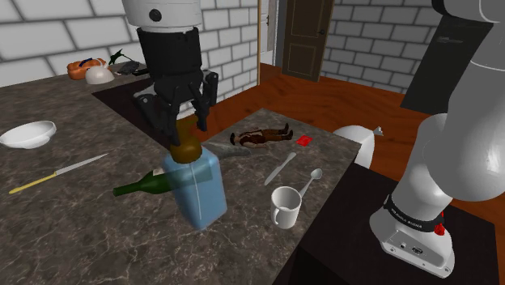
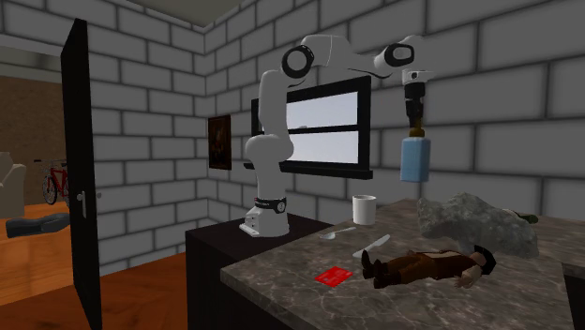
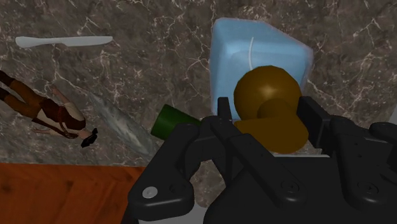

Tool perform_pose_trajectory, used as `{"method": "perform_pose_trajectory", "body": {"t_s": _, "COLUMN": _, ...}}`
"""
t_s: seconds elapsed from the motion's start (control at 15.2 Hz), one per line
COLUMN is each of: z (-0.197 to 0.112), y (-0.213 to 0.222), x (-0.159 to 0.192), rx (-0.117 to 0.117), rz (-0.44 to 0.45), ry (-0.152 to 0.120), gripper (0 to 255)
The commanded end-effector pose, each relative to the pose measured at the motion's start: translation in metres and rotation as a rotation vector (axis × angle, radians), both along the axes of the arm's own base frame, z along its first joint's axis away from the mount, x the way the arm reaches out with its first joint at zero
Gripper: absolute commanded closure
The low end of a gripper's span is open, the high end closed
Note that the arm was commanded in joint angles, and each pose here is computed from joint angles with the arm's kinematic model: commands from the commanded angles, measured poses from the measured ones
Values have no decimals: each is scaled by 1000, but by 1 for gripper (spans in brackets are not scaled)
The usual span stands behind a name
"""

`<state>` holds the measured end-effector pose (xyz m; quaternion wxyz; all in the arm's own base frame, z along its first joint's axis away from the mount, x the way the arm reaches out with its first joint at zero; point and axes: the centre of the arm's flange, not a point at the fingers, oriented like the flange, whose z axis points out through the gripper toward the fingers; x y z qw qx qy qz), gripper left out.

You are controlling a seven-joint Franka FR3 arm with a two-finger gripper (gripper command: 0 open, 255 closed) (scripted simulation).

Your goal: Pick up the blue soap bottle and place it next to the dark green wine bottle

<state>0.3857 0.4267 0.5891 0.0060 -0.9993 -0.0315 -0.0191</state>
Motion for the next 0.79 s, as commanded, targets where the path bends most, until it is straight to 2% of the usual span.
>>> {"method": "perform_pose_trajectory", "body": {"t_s": 0.0, "z": -11, "y": 0, "x": 0, "rx": 1, "rz": 0, "ry": -1, "gripper": 255}}
{"method": "perform_pose_trajectory", "body": {"t_s": 0.73, "z": -69, "y": 0, "x": 0, "rx": 1, "rz": 0, "ry": -1, "gripper": 255}}
